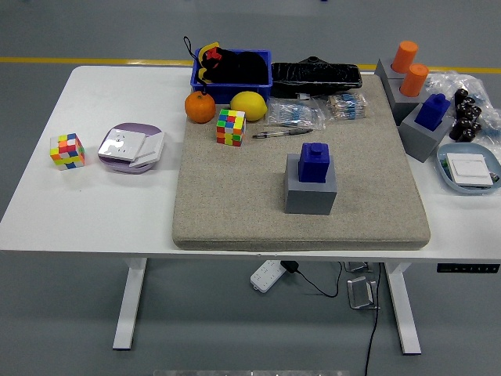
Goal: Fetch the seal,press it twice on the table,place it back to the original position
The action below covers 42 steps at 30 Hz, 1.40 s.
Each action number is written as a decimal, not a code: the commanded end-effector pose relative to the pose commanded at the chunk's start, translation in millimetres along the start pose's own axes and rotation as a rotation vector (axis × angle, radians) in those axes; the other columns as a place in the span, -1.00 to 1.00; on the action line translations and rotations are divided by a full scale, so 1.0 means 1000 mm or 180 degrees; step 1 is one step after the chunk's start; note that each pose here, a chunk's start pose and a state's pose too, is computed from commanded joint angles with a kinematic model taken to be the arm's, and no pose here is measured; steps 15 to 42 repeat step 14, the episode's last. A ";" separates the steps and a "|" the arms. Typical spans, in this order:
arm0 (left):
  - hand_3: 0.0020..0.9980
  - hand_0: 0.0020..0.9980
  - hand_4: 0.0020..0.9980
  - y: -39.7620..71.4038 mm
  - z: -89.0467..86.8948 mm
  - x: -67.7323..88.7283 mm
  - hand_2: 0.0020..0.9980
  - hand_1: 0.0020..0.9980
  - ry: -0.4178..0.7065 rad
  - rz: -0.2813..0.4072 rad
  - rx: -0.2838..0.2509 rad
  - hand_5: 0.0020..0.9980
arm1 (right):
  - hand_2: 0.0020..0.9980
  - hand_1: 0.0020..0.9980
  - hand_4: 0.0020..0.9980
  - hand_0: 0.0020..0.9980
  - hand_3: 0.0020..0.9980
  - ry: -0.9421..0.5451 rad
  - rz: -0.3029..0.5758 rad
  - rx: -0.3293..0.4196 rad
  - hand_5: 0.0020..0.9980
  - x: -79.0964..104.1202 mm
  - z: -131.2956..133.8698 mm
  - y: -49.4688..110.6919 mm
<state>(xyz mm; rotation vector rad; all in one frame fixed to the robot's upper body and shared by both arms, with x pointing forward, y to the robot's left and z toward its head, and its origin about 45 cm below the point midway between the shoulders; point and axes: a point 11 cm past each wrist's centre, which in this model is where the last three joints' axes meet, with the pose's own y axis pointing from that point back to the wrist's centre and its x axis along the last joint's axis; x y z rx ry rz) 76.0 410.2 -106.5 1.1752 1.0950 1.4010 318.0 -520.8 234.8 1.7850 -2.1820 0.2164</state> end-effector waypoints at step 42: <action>0.67 0.63 0.59 0.000 0.001 -0.001 0.58 0.63 0.0013 -0.0009 -0.0010 -0.18 | 0.33 0.35 0.67 0.60 0.31 0.0006 0.0000 -0.0006 -0.60 0.001 0.000 0.000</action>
